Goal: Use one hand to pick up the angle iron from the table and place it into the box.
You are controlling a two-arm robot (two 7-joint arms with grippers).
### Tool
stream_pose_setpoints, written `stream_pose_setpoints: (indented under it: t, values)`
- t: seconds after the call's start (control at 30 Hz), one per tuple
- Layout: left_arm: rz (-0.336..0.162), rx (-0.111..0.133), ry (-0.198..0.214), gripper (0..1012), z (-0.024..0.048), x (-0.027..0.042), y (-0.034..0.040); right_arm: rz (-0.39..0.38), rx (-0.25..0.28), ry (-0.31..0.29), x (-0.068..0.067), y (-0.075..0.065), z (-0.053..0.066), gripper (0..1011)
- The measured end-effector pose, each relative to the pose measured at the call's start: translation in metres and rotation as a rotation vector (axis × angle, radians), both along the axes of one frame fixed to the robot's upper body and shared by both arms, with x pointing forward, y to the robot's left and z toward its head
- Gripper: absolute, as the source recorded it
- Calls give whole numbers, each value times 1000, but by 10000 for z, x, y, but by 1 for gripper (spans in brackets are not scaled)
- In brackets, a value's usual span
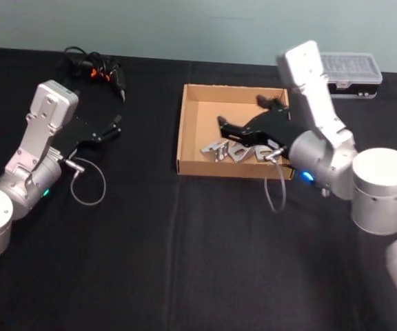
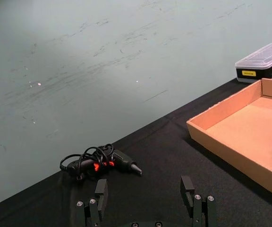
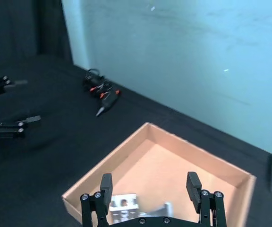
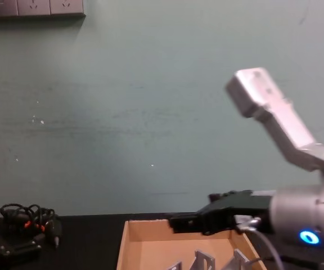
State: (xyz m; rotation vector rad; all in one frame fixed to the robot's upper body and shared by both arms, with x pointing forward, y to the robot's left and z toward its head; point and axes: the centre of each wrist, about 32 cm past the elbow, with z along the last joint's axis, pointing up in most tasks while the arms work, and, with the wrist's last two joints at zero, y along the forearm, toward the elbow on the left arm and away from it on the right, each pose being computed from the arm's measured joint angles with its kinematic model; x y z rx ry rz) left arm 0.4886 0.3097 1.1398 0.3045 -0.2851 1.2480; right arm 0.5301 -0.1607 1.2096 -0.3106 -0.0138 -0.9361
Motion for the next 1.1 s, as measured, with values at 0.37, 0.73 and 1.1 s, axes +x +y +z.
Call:
stream_pose_setpoints:
  t: [0.37,0.73,1.1]
  values:
    - [0,0,0,1011,0,0,0,-138,38,-81,-344,-564,-159,1000]
    - [0,0,0,1011,0,0,0,-232,38,-70,-567,-916,-372,1000]
    - [0,0,0,1011,0,0,0,-246,38,-63,-598,-960,-427,1000]
